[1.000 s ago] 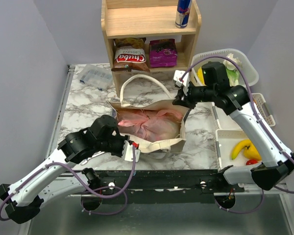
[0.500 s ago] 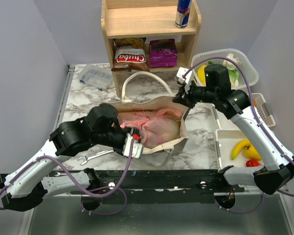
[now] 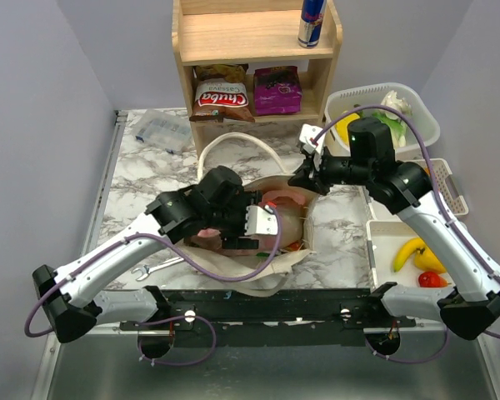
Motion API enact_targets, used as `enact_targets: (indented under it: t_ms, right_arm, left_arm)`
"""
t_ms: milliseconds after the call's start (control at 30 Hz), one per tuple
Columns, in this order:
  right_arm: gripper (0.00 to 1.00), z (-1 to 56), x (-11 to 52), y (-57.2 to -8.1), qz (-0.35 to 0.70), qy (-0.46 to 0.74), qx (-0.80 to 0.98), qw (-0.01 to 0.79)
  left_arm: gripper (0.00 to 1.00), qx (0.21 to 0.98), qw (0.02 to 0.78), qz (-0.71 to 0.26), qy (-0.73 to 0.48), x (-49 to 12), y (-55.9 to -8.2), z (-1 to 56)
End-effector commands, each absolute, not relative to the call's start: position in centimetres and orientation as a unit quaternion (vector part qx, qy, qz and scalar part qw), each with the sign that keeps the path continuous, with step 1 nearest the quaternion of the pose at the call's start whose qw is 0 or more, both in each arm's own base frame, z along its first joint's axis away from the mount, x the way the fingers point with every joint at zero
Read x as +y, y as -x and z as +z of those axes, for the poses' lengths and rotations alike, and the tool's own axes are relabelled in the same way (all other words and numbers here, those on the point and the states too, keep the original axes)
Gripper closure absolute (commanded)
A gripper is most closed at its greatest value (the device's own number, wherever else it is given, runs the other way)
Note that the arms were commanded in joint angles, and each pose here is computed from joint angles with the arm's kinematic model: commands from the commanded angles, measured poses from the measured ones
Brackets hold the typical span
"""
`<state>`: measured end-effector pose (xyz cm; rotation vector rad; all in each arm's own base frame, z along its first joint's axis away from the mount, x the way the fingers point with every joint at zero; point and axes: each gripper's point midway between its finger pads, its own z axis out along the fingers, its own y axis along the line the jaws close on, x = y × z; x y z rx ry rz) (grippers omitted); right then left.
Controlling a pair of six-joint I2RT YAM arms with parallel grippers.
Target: Untie the knot of the grocery bags and take out the mixed food
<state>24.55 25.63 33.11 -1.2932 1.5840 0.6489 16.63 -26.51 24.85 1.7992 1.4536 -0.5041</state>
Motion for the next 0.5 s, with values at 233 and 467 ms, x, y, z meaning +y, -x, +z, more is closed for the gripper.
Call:
enact_targets:
  t_ms: [233, 467]
  right_arm:
    - [0.99, 34.0, 26.0, -23.9, 0.28, 0.51, 0.64, 0.502]
    - [0.99, 32.2, 26.3, -26.8, 0.251, 0.484, 0.672, 0.501]
  left_arm:
    - [0.35, 0.626, 0.286, -0.079, -0.721, -23.7, -19.1, 14.4]
    - [1.0, 0.548, 0.373, -0.257, -0.703, -26.4, -13.6, 26.5]
